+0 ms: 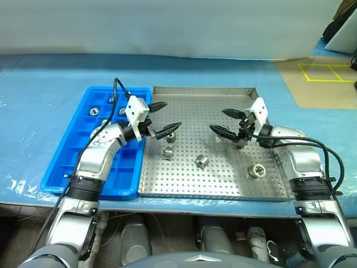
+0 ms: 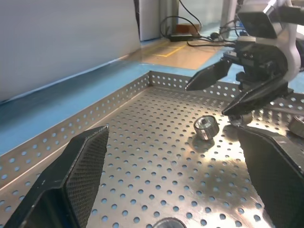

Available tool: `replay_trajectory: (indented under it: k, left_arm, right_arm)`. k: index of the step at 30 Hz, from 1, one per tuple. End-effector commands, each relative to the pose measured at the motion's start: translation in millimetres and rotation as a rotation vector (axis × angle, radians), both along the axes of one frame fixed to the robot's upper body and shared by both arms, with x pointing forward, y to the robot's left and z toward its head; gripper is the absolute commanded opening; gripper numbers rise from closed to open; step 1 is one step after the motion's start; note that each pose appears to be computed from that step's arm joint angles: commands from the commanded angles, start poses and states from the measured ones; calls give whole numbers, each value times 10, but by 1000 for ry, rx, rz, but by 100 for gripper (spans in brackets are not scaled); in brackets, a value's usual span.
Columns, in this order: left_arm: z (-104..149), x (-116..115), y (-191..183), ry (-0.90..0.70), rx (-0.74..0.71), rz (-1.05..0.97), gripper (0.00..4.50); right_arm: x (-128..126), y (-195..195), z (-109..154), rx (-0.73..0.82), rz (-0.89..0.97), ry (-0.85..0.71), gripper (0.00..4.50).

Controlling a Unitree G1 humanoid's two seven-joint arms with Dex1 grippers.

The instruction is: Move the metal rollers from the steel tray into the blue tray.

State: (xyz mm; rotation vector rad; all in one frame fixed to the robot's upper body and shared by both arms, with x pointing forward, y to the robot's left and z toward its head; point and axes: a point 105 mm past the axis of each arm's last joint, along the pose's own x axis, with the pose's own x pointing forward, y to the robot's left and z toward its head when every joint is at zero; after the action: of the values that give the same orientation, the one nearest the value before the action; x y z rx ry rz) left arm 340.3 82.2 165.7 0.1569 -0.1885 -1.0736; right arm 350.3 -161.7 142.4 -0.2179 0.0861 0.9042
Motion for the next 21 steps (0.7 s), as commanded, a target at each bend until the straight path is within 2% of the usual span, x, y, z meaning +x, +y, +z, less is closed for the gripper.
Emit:
replay_trajectory:
  k: [1,21]
  left_arm:
    - [51,-35,-3,-30,18,-19,450]
    - [-6,4,-24,-48,52,10,450]
  right_arm:
    - [-43,42,125,1,32,-40,446]
    - [49,109,129,-8,29,-66,446]
